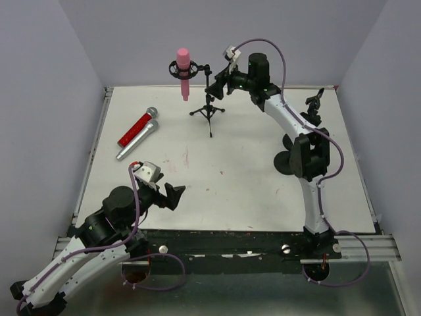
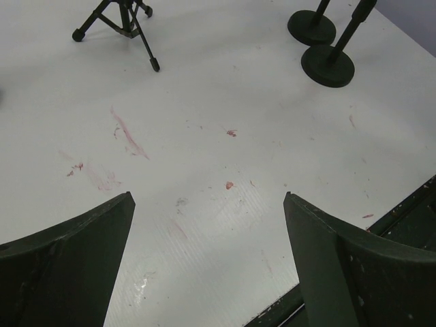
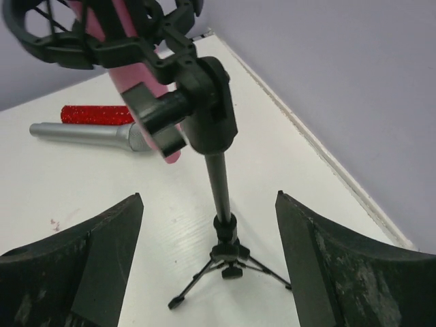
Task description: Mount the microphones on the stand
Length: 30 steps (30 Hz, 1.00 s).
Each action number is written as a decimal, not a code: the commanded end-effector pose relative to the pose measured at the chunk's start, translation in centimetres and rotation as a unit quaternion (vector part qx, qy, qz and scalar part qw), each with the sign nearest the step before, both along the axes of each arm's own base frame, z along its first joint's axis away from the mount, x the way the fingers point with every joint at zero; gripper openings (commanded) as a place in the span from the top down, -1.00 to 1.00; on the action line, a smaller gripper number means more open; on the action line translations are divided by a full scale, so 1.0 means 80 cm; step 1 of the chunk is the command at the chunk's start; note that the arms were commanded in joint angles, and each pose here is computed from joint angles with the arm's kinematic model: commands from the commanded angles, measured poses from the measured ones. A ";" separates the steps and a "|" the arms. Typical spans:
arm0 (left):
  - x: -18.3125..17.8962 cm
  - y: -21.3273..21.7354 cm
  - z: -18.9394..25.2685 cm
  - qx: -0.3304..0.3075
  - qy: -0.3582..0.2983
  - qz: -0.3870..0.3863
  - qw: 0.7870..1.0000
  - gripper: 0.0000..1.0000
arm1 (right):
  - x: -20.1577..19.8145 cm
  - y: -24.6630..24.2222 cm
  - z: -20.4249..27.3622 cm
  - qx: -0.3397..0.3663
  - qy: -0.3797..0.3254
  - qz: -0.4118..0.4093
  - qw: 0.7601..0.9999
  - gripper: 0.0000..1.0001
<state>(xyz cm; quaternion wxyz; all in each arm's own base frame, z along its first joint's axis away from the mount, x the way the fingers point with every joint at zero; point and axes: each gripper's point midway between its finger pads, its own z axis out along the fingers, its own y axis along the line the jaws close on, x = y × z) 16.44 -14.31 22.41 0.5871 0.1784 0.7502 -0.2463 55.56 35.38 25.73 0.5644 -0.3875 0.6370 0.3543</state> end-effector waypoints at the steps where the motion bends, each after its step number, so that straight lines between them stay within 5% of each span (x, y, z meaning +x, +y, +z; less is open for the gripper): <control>1: -0.001 0.003 0.021 -0.023 -0.014 0.004 1.000 -0.97 | -0.054 -0.030 0.050 -0.035 -0.011 0.024 0.999 -0.75; 17: 0.006 -0.018 0.046 0.042 -0.034 -0.044 0.998 -0.97 | -0.362 -0.135 0.114 -0.137 -0.112 0.211 0.961 -1.00; 24: 0.026 -0.019 0.046 0.070 -0.043 -0.036 0.996 -0.98 | -0.411 -0.204 0.120 -0.116 -0.084 0.151 0.978 -1.00; 30: 0.052 -0.009 0.058 0.015 -0.023 -0.023 0.999 -0.97 | -0.424 -0.245 0.109 -0.147 -0.067 0.077 0.984 -1.00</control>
